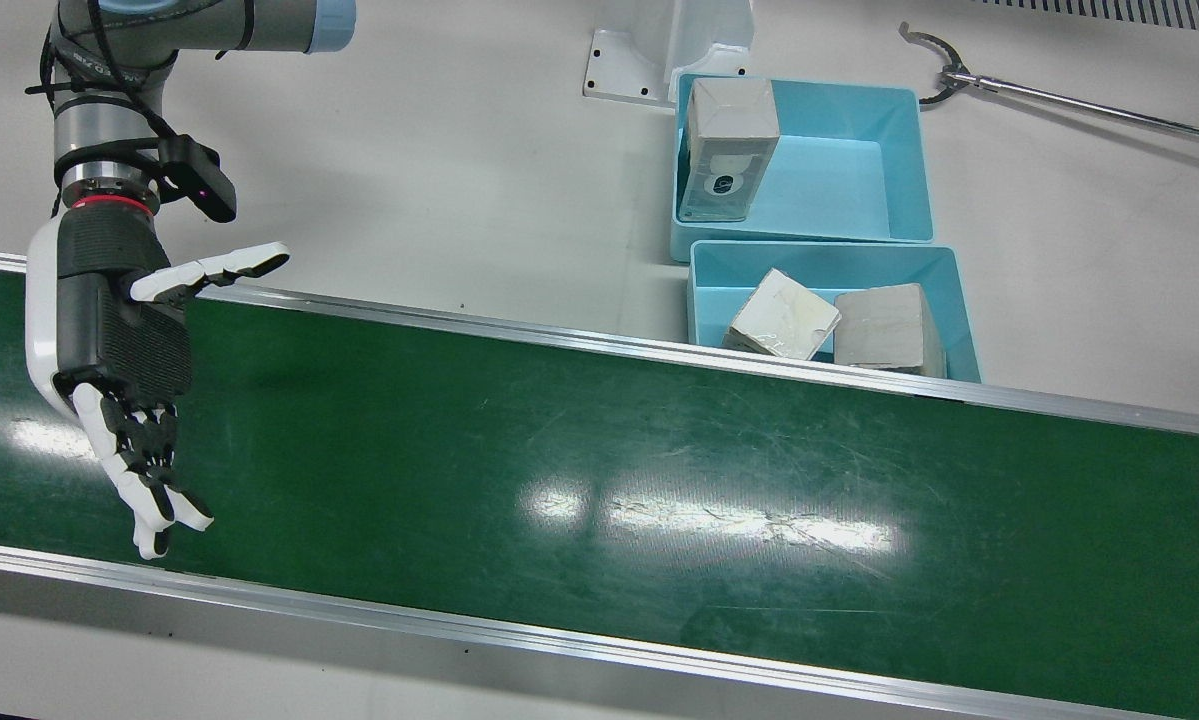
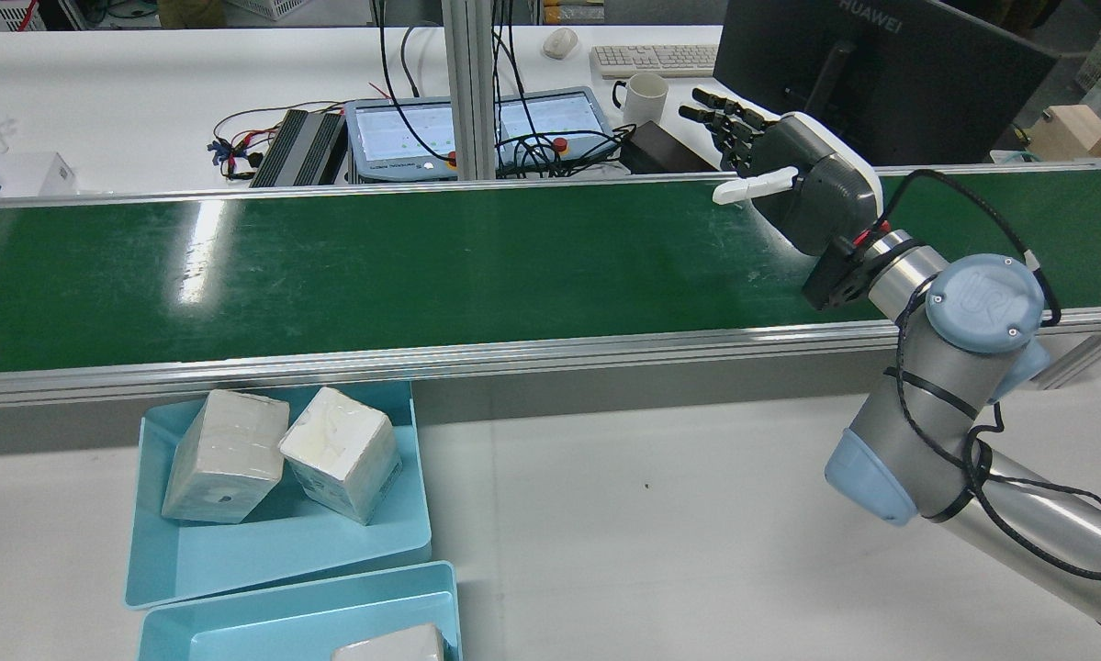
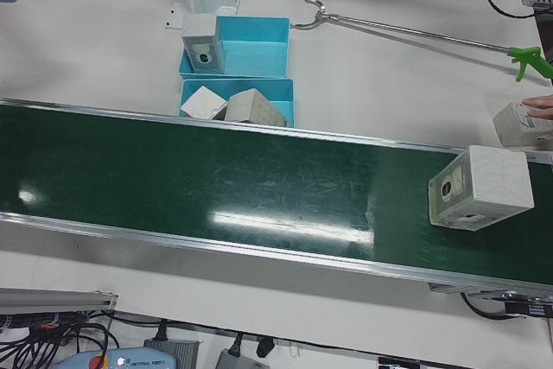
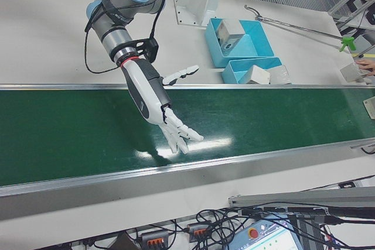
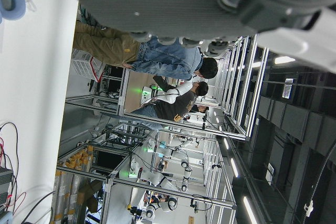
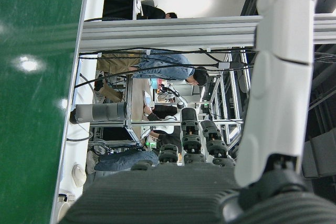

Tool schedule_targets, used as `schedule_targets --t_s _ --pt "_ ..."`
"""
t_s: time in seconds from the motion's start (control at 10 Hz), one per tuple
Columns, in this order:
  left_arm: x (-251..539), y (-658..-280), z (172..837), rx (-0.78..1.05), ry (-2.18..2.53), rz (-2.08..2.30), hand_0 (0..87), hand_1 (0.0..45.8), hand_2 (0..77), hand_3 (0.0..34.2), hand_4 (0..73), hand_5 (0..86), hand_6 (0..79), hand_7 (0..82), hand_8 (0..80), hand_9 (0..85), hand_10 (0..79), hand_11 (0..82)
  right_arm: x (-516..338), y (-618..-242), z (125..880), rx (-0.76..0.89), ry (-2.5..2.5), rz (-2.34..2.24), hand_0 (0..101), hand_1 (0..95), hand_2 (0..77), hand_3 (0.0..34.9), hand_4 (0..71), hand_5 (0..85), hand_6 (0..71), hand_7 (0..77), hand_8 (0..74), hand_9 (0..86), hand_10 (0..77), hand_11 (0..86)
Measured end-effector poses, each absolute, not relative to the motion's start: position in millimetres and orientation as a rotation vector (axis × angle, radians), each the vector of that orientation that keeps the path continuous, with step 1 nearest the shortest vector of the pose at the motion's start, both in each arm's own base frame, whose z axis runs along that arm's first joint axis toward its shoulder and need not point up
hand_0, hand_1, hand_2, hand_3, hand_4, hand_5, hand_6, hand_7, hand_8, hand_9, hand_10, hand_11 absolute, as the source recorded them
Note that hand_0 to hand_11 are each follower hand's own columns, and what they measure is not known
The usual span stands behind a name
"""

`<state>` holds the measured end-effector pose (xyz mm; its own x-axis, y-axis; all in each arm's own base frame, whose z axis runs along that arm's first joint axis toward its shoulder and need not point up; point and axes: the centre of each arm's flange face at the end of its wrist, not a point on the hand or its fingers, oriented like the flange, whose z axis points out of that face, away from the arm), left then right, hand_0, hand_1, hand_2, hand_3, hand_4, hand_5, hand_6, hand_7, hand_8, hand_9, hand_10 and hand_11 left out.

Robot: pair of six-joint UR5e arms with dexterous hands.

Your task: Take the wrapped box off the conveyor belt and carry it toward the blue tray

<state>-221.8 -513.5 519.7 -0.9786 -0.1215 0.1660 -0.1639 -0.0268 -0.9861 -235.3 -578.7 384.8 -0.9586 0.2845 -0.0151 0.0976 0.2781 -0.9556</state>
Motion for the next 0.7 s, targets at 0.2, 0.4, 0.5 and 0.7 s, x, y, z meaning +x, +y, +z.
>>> schedule_targets --t_s 0.2,0.4,0.5,0.7 --pt "-221.8 -513.5 519.7 0.318 -2.170 2.207 0.0 0.0 1.1 0.0 0.0 1.1 0.5 0.5 0.5 0.0 0.5 0.5 -235.8 -578.5 385.1 -0.361 -2.379 1.762 47 11.5 6.0 0.0 9.3 9.8 5.4 16.4 4.4 4.9 0.0 1.1" --pt "-221.7 -513.5 519.7 0.318 -2.170 2.207 0.0 0.0 1.1 0.0 0.5 1.1 0.5 0.5 0.5 0.0 0.5 0.0 -236.4 -578.4 384.8 -0.361 -2.379 1.761 47 11.5 6.0 0.5 9.8 9.8 5.4 16.4 4.4 4.9 0.0 1.1" --pt "-221.8 -513.5 519.7 0.318 -2.170 2.207 0.0 0.0 1.1 0.0 0.0 1.1 0.0 0.5 0.5 0.0 0.0 0.5 -237.2 -578.1 384.4 -0.363 -2.379 1.760 47 11.5 6.0 0.4 10.4 9.8 5.4 16.4 4.4 4.9 0.0 1.1" --pt "-221.8 -513.5 519.7 0.318 -2.170 2.207 0.0 0.0 0.5 0.0 0.5 1.1 0.0 0.5 0.5 0.0 0.5 0.5 -238.0 -577.8 384.0 -0.364 -2.379 1.759 47 11.5 6.0 0.6 10.4 9.8 6.0 16.9 5.4 4.9 0.0 1.1"
